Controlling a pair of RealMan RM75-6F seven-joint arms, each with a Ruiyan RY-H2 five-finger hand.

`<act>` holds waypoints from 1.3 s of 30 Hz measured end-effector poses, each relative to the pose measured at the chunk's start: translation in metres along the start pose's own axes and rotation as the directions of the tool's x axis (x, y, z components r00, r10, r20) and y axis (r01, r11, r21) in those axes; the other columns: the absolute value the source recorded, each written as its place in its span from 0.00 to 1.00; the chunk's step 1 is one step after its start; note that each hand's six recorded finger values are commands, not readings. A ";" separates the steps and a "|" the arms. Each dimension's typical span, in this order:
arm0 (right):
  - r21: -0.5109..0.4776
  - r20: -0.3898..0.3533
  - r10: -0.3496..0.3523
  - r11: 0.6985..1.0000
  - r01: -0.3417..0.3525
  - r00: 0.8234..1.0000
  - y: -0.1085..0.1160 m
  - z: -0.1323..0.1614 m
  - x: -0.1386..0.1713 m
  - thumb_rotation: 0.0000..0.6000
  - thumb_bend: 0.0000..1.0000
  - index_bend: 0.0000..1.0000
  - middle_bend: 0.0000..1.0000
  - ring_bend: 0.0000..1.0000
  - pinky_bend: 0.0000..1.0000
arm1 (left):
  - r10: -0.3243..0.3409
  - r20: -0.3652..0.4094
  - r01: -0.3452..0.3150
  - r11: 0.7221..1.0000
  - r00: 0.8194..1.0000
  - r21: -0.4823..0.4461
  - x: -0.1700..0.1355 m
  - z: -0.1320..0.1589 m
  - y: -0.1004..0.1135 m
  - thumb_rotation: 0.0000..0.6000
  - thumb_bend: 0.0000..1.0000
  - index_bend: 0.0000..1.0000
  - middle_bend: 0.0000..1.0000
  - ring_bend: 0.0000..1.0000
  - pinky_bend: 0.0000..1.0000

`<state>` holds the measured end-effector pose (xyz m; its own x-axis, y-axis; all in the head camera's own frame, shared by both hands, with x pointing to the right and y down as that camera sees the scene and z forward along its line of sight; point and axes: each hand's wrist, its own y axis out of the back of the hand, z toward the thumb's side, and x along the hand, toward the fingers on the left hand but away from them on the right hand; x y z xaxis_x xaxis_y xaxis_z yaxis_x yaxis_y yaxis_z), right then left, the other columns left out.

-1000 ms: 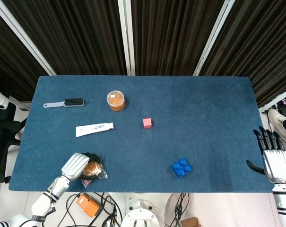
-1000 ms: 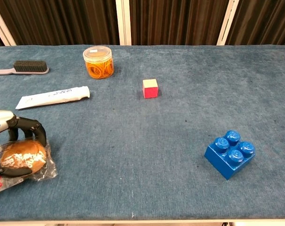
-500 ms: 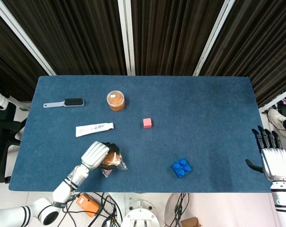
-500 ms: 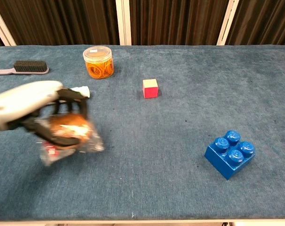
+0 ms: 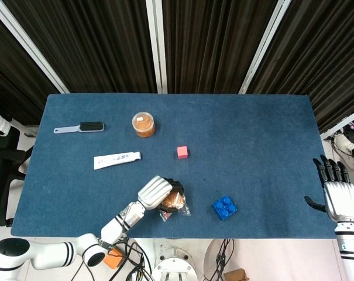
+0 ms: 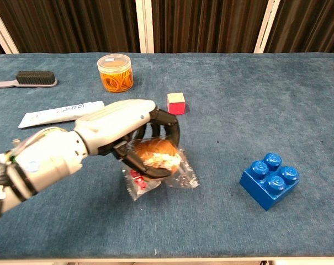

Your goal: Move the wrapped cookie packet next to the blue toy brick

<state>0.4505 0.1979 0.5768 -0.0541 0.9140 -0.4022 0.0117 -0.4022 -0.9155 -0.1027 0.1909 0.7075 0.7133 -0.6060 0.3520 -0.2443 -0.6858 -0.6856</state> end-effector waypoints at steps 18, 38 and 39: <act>-0.008 0.023 -0.010 1.000 0.010 1.000 0.004 -0.006 0.002 1.00 0.30 0.00 0.00 0.00 0.00 | -0.154 0.000 0.154 0.985 0.988 0.073 0.011 0.011 -0.031 1.00 0.00 0.00 0.00 0.00 0.31; 0.004 0.031 -0.003 1.000 0.003 1.000 0.001 -0.005 0.000 1.00 0.30 0.00 0.00 0.00 0.00 | -0.007 -0.051 0.017 0.978 0.999 0.209 -0.024 -0.006 0.053 1.00 0.00 0.00 0.00 0.00 0.18; 0.004 0.030 -0.003 1.000 0.003 1.000 0.001 -0.004 0.000 1.00 0.30 0.00 0.00 0.00 0.00 | 0.013 -0.090 0.010 0.966 0.996 0.257 -0.033 -0.017 0.064 1.00 0.00 0.00 0.00 0.00 0.17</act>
<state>0.4550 0.1979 0.5755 -0.0843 0.9131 -0.3990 0.0076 -0.3998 -0.9166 -0.1534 0.1604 0.6629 0.6483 -0.6486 0.3987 -0.0597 -0.5653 -0.8227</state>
